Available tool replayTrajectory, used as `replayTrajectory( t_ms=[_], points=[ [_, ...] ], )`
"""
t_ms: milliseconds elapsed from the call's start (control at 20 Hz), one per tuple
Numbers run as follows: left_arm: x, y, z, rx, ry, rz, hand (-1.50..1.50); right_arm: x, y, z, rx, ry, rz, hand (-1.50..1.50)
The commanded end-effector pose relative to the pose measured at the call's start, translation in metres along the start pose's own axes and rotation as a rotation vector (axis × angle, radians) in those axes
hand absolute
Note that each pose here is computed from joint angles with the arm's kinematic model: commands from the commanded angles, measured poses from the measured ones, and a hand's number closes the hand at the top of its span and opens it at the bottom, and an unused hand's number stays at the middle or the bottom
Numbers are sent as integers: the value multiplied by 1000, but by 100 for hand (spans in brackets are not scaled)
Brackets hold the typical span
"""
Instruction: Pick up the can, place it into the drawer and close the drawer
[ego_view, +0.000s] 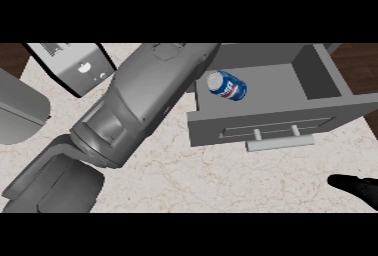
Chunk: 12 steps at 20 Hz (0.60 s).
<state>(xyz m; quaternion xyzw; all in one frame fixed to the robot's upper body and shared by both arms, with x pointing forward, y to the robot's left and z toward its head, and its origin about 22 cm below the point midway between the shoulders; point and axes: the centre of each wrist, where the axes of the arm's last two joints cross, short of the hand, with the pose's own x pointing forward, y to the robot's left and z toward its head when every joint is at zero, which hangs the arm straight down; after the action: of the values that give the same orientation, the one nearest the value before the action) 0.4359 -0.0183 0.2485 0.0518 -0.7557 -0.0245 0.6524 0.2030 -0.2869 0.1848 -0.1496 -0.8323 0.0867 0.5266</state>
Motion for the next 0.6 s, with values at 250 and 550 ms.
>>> replayTrajectory(
  t_ms=[250,550],
  points=[
    [9,-2,1,1,21,106,-150,-11,22,-23,117,-88,300,-150],
    [1,1,-1,-7,-15,95,-150,-30,43,-49,147,-100,492,-150]
  ],
)
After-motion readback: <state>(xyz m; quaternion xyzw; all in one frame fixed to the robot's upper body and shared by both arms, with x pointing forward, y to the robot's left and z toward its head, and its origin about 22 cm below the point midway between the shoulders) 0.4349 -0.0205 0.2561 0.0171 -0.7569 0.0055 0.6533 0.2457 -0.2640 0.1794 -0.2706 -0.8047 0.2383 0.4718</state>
